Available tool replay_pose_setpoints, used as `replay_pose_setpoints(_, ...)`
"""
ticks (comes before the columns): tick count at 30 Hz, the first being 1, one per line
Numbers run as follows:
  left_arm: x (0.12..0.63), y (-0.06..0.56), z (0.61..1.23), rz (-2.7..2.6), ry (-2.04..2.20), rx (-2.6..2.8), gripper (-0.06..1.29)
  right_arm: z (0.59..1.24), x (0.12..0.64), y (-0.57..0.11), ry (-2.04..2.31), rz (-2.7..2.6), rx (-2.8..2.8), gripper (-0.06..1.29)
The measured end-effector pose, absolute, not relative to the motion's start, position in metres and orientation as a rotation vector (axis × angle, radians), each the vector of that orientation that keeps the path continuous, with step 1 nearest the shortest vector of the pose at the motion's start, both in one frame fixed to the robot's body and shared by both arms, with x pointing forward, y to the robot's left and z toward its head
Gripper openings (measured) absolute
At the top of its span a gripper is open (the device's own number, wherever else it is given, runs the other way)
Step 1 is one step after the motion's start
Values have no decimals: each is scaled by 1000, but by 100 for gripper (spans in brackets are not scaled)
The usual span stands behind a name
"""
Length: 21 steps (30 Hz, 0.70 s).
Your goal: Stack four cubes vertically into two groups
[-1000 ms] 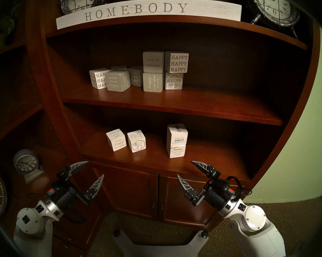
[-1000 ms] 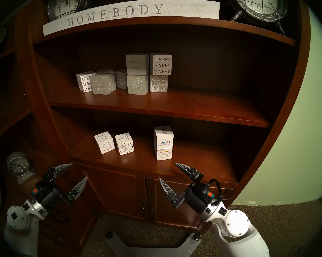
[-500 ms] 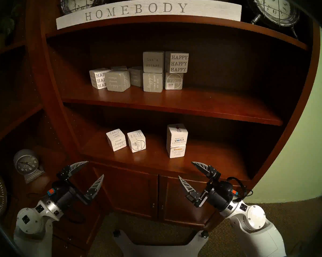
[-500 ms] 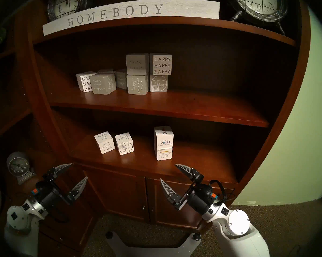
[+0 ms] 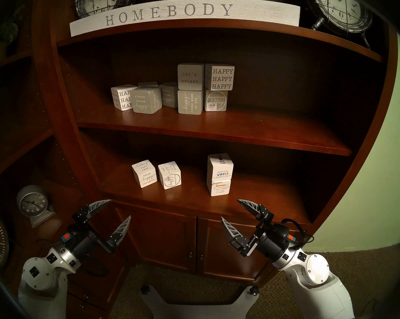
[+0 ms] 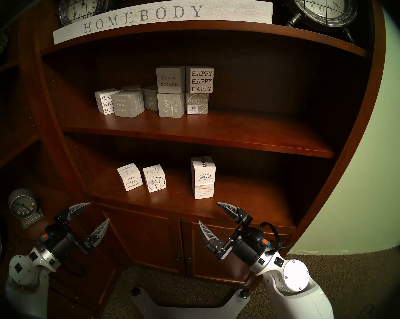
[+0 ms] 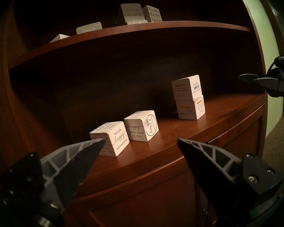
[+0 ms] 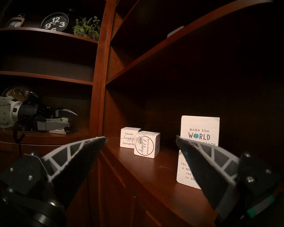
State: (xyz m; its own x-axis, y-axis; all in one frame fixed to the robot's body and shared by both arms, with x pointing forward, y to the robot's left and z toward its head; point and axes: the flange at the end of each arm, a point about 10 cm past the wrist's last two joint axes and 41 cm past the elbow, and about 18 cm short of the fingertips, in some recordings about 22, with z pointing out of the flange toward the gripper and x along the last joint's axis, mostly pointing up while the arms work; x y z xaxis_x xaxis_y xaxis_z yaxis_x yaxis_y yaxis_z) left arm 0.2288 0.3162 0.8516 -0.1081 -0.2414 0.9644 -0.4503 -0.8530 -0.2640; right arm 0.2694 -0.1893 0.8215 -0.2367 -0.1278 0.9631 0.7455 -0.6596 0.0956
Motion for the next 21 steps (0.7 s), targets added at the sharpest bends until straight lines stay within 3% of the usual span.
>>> replay_pose_setpoints(9,262,282,847,2084,-793,1999,121,822,270,-190,-758,-1950,-1435,119)
replay_pose_setpoints(21,306,294,847,2066,-811,2064,121,823,270,-190,-754,-1955,-1434,119)
